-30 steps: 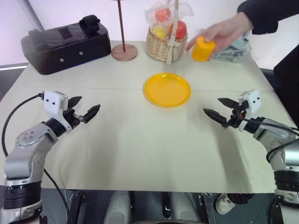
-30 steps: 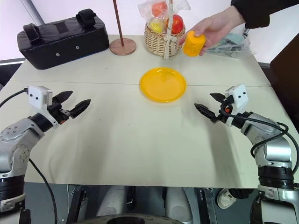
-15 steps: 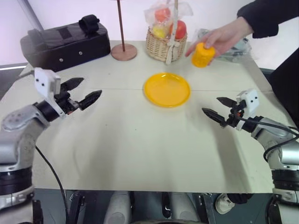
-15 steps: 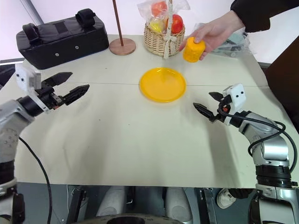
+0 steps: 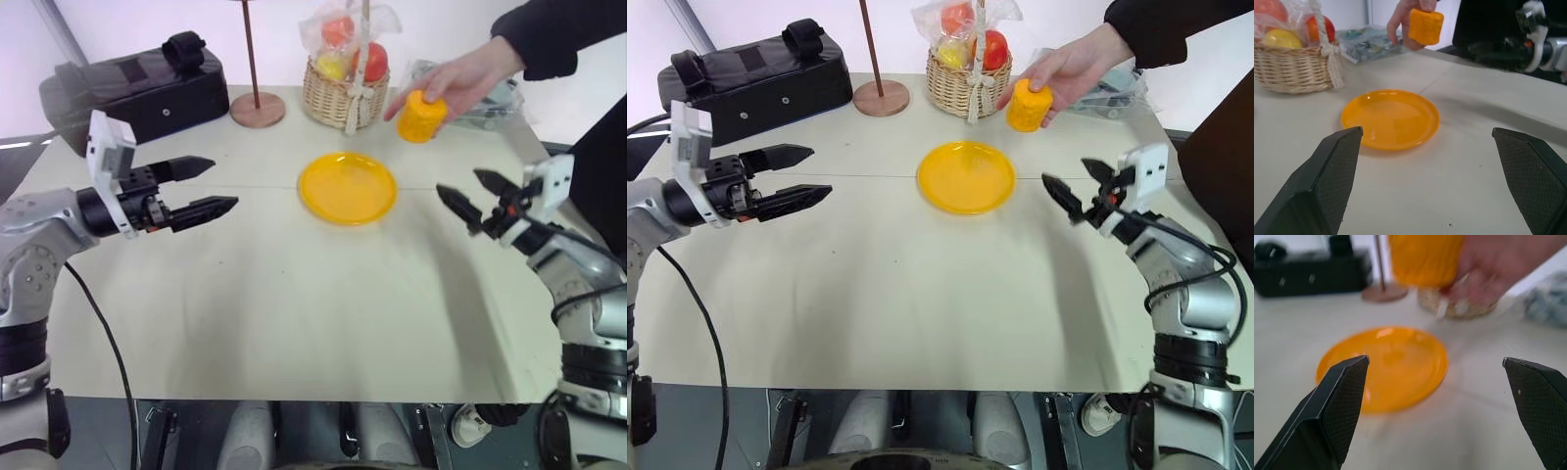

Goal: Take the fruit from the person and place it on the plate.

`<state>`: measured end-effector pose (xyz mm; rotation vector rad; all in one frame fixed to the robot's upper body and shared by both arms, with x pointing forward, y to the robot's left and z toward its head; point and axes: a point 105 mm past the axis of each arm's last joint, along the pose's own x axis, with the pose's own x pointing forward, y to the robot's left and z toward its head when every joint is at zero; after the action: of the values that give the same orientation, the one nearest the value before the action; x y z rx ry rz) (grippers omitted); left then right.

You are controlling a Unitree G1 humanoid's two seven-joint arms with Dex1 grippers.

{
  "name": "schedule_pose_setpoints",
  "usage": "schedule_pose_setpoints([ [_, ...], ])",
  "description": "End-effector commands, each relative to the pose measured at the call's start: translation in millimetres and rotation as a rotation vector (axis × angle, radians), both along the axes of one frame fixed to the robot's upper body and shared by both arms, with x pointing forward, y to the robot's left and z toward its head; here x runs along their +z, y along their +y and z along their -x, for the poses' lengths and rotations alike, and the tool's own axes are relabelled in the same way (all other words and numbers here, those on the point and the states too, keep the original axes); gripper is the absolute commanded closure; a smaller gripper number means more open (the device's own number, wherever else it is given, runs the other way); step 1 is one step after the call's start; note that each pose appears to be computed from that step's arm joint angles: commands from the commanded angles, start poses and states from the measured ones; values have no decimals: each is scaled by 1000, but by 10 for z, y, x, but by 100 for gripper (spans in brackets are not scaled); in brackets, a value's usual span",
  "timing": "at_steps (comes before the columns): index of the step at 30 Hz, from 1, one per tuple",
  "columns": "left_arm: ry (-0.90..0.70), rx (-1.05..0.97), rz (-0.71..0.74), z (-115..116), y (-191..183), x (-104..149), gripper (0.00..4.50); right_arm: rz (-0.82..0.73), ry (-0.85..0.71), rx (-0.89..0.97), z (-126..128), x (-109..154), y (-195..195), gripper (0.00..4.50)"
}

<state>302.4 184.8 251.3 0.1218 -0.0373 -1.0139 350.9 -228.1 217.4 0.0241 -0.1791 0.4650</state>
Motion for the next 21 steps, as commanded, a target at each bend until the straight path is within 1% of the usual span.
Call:
schedule_pose_setpoints([
  [1,-51,-2,-7,-5,-24,82,6,-61,-80,-4,-96,238,85,0],
  [4,-51,1,-3,-15,-33,69,6,-72,-86,4,-234,245,163,0],
  [12,-48,31,-3,31,-5,16,6,-124,-102,50,-467,309,370,0],
  [16,-44,47,1,63,10,-10,6,-141,-119,69,-503,394,430,0],
  [21,-37,65,-3,74,29,-55,6,-158,-133,100,-486,471,492,0],
])
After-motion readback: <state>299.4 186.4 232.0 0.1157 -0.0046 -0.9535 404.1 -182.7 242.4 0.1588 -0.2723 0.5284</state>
